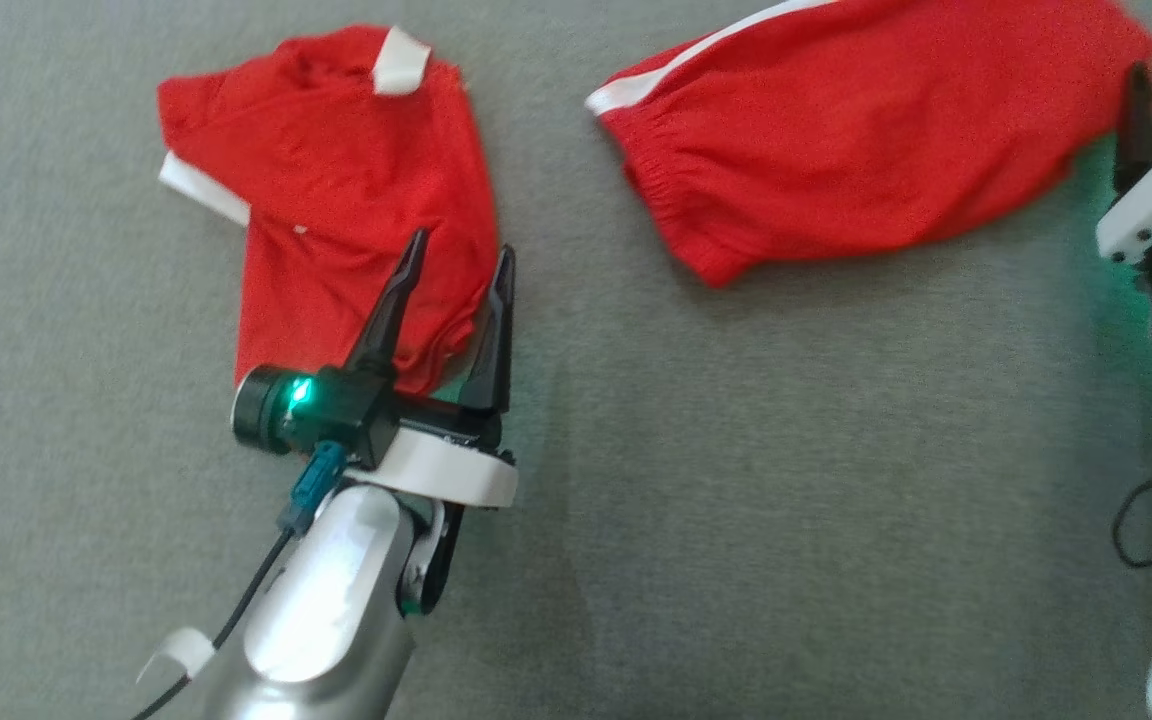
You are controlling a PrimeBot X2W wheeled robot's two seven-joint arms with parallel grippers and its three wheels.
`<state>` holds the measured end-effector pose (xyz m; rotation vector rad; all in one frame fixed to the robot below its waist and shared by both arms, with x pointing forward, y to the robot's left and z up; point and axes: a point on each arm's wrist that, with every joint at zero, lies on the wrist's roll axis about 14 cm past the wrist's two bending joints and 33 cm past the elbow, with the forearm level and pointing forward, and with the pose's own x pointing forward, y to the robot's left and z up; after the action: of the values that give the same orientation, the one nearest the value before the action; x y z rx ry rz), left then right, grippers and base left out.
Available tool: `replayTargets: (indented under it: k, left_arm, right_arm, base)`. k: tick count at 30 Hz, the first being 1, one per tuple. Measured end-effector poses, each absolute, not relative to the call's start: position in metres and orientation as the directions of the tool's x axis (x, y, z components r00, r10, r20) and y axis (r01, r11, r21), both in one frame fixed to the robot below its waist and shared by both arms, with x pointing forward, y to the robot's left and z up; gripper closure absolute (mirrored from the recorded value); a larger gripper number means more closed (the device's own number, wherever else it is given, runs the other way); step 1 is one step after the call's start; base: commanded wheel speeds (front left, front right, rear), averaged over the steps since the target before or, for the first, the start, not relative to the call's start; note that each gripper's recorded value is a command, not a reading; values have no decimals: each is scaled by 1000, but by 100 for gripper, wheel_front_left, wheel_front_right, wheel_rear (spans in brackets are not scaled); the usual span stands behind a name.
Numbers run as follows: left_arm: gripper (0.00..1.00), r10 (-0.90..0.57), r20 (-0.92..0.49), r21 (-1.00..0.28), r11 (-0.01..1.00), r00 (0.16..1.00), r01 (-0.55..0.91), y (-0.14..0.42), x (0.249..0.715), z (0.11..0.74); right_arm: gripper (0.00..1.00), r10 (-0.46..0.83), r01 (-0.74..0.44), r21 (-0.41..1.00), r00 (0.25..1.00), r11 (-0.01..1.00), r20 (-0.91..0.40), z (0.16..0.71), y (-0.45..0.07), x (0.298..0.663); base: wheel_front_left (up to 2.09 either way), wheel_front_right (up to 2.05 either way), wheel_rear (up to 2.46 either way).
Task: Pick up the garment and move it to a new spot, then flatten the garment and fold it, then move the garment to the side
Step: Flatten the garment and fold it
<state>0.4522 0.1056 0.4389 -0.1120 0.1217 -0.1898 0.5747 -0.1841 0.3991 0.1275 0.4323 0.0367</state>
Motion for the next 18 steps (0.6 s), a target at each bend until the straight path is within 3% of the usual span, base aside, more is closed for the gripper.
replayTargets:
  k: [9, 10, 11, 12, 18]
  left_arm:
    - [0, -146, -154, -126, 984, 977, 127, 120, 457, 422]
    - [0, -143, -158, -125, 984, 977, 124, 120, 457, 421]
    - [0, -141, -160, -124, 985, 977, 122, 120, 457, 420]
    - [0, -140, -160, -123, 985, 977, 121, 120, 458, 420]
    - [0, -170, -140, -133, 979, 975, 152, 108, 465, 425]
  right_arm:
    - [0, 125, -108, 63, 816, 992, -564, 349, -159, 597]
    - [5, 135, -119, 65, 811, 991, -569, 349, -155, 600]
    - [49, 145, -130, 67, 807, 989, -573, 349, -152, 602]
    - [100, 151, -139, 65, 805, 988, -574, 349, -150, 601]
    - [100, 163, -147, 72, 820, 986, -549, 357, -155, 595]
  base:
    - [0, 0, 0]
    - [0, 0, 0]
    - [0, 0, 0]
    - [0, 0, 0]
    - [0, 0, 0]
